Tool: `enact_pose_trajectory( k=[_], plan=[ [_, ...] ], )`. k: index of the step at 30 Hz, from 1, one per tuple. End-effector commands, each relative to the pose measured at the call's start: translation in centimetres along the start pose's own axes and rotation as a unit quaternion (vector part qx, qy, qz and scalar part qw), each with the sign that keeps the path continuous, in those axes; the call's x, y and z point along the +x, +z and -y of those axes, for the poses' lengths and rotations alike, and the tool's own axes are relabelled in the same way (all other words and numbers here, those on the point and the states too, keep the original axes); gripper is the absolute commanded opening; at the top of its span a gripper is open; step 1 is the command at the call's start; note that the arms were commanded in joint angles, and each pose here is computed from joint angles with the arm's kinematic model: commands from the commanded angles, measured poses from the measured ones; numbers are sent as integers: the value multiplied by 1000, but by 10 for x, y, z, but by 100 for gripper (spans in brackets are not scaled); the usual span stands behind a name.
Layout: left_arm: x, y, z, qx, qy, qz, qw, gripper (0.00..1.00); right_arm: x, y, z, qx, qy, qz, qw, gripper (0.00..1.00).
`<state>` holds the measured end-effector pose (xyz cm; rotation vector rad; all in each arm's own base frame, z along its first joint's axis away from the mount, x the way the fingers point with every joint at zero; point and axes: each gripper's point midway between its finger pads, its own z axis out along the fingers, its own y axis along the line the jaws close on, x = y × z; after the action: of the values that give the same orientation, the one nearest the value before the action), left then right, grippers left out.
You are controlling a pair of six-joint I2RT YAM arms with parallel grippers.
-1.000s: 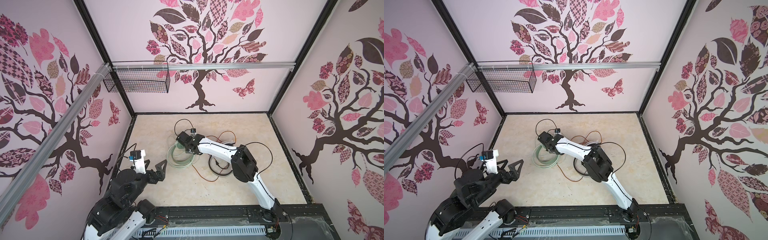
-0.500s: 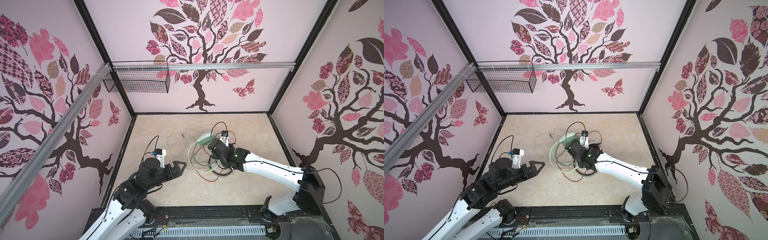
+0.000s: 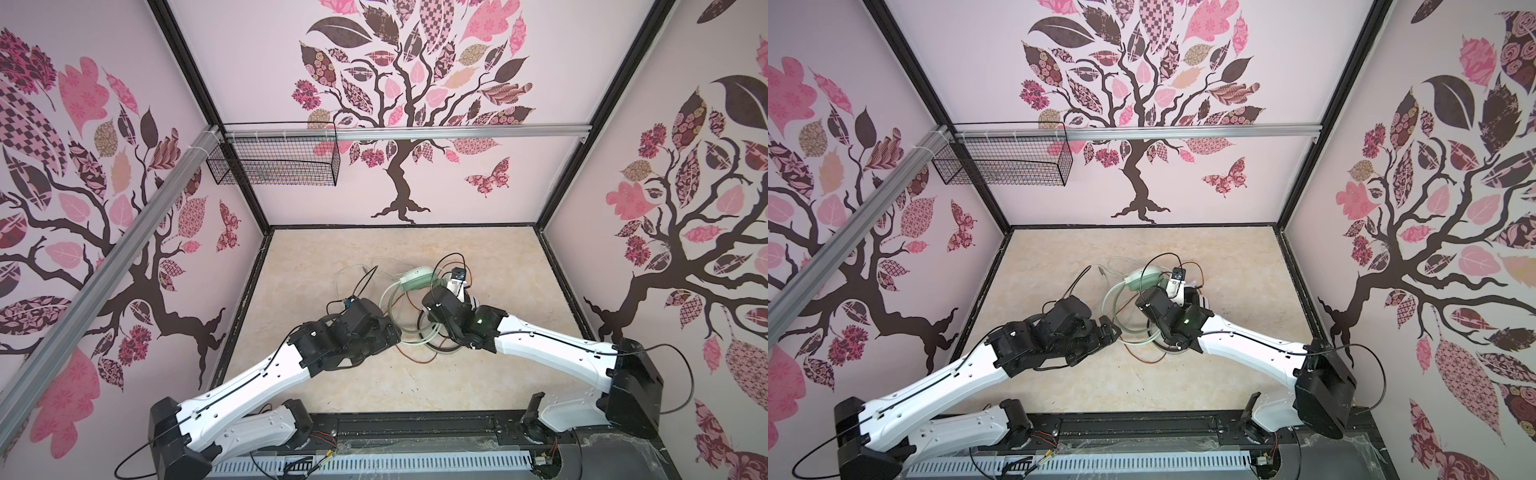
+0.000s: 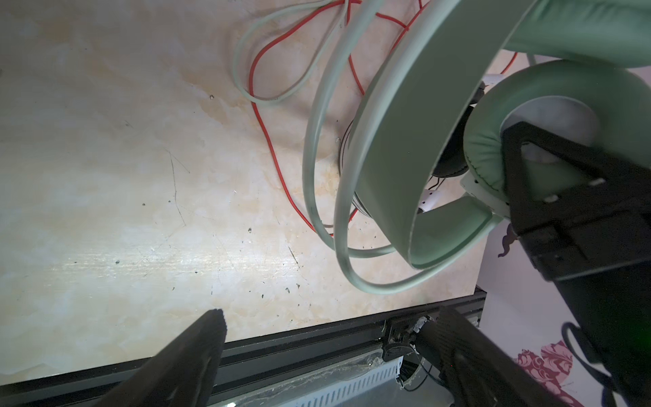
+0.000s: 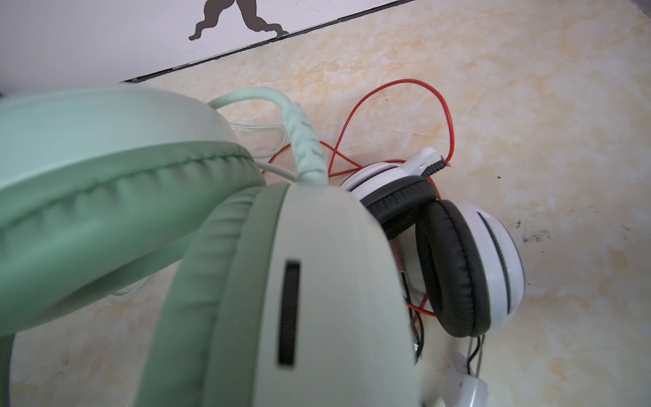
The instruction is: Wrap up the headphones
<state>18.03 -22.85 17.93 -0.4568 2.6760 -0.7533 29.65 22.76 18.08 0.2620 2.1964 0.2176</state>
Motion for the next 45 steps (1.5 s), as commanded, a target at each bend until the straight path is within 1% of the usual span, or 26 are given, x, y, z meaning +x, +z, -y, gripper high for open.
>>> enact_pose_trajectory(
  k=[1,6,8,11,13,16,18,22,23,25,26,28,29,32,35,36,37,39,41,43,44,45],
  plan=[
    [-8,-2,7,-21,-27,19,999,97,-18,-13,-15,-27,50,32,998,35],
    [-14,8,15,-48,-18,25,998,94,-13,-15,-23,-40,44,31,998,36],
    [-13,17,14,-63,-19,19,998,89,-13,-18,-25,-47,46,32,997,35],
    [-8,27,18,-67,-23,4,997,75,-15,-21,-25,-52,50,36,997,35],
    [-6,33,19,-69,-30,-3,997,70,-17,-24,-23,-53,52,41,996,35],
    [-4,38,17,-73,-35,-6,997,69,-22,-28,-20,-56,59,49,996,35],
    [-5,38,15,-76,-37,-3,996,70,-24,-31,-18,-57,65,53,995,35],
    [-3,42,7,-87,-43,-1,995,76,-28,-35,-14,-59,75,61,994,35],
    [-2,43,6,-87,-42,-4,995,78,-29,-36,-14,-59,76,63,993,35],
    [1,47,4,-88,-42,-11,995,89,-31,-38,-13,-59,78,66,993,35],
    [2,48,4,-90,-41,-13,995,93,-32,-38,-12,-59,80,68,993,35],
    [4,51,2,-95,-42,-20,994,96,-33,-39,-12,-60,81,69,993,35],
    [5,52,2,-97,-43,-22,994,94,-33,-40,-12,-61,81,69,992,35],
    [7,55,1,-99,-50,-26,993,81,-34,-40,-12,-62,84,69,992,35],
    [9,58,1,-97,-53,-31,993,58,-35,-41,-13,-64,85,71,992,35],
    [10,59,1,-94,-55,-33,994,48,-36,-42,-13,-65,85,72,992,35],
    [12,61,2,-88,-57,-38,994,41,-37,-42,-13,-66,85,73,991,35],
    [14,65,0,-84,-61,-45,994,37,-38,-43,-13,-65,84,74,992,35],
    [16,67,-3,-87,-65,-51,993,26,-38,-43,-13,-67,85,75,991,35],
    [15,67,-6,-93,-66,-54,992,17,-39,-44,-12,-67,84,76,991,36],
    [14,67,-8,-96,-64,-54,992,15,-39,-44,-12,-67,84,77,991,37],
    [11,66,-10,-100,-59,-51,992,11,-40,-45,-11,-66,84,78,991,40]
  ],
)
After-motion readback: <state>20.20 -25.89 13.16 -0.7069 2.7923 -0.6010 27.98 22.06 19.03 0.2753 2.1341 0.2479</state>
